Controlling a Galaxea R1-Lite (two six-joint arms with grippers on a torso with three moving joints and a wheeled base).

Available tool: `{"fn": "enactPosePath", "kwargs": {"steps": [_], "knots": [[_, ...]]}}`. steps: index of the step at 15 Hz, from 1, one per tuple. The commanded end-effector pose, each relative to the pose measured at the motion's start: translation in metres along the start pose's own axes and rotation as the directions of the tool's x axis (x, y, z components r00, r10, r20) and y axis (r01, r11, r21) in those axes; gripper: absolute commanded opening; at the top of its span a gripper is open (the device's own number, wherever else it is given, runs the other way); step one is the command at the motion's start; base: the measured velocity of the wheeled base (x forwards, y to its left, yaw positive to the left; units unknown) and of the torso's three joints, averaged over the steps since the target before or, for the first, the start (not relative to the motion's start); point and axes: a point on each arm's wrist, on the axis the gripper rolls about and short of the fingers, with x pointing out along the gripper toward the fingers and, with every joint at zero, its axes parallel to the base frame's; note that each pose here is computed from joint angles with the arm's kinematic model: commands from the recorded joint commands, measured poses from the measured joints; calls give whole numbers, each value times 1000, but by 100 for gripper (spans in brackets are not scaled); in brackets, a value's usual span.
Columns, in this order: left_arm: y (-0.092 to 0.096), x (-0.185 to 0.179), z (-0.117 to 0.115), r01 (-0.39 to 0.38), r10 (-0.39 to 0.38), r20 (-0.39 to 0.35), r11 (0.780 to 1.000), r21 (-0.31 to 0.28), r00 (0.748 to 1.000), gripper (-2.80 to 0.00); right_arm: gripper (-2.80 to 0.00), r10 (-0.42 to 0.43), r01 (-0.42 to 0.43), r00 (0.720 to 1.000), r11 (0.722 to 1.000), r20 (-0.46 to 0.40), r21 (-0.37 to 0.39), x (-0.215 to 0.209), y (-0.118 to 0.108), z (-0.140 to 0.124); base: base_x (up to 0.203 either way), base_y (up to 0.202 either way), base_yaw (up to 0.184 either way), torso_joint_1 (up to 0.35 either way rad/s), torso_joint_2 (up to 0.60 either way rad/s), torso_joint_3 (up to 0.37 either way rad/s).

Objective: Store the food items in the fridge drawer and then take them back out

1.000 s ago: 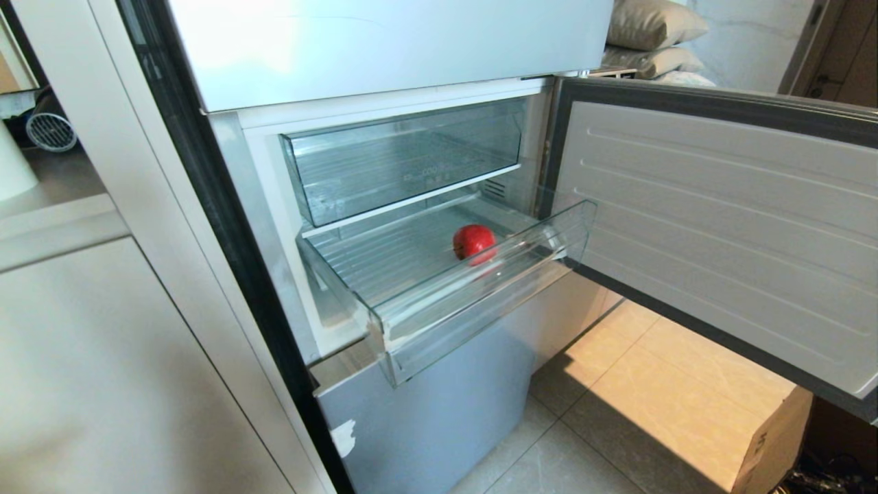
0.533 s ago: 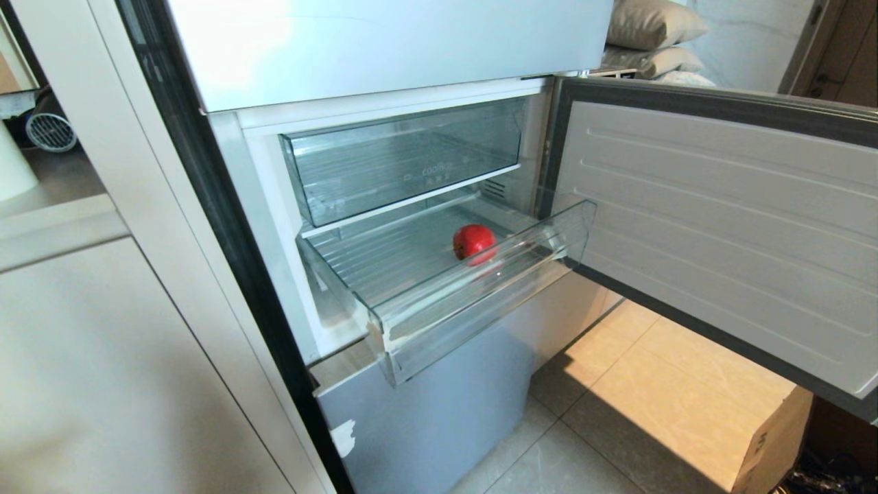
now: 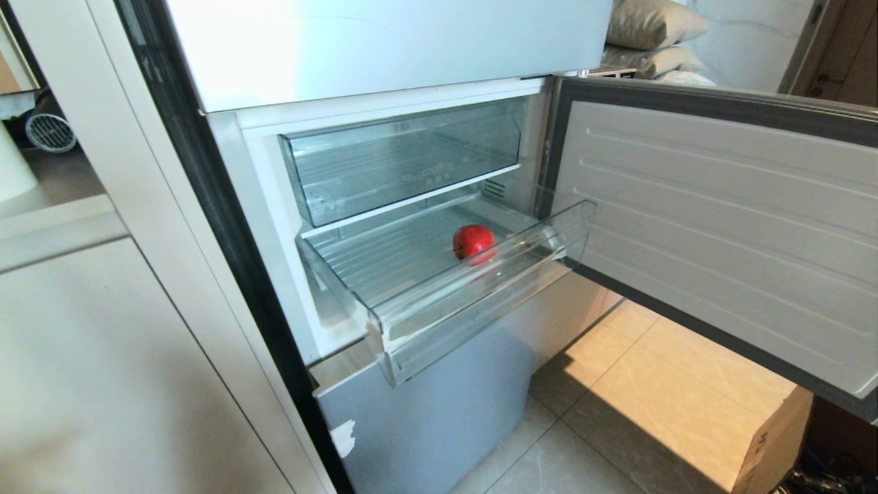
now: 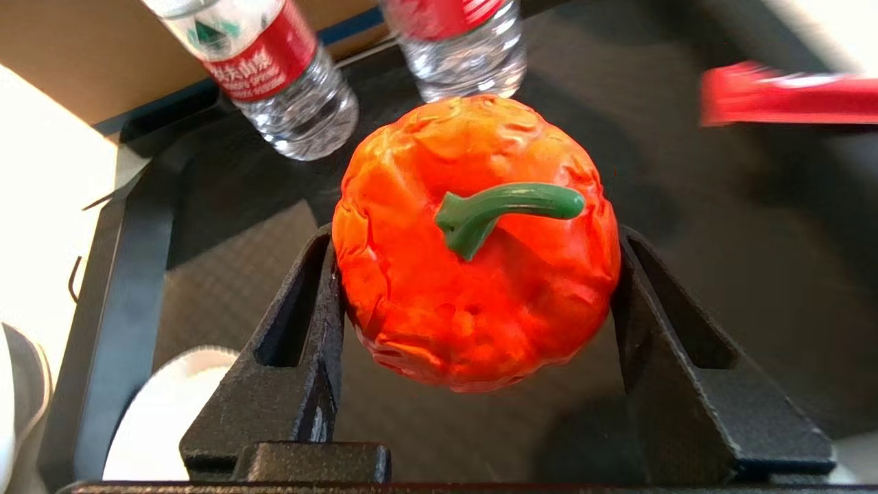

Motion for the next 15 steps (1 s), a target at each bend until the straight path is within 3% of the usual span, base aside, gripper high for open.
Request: {"fn": "enactPosePath", "kwargs": {"steps": [1, 4, 15], "knots": [[0, 0, 0, 0, 0, 0, 1000, 0, 1000, -280, -280, 33, -32, 997, 999, -63, 14, 32, 4, -23, 0, 0, 0, 0, 0, 0], [0, 0, 0, -1, 1, 0, 1000, -1, 1000, -280, -280, 58, -58, 995, 998, -84, 10, 40, 14, -31, 0, 0, 0, 0, 0, 0], [0, 0, 0, 0, 0, 0, 1000, -1, 1000, -280, -280, 35, -35, 997, 999, -64, 6, 42, 6, -25, 0, 0, 0, 0, 0, 0]]}}
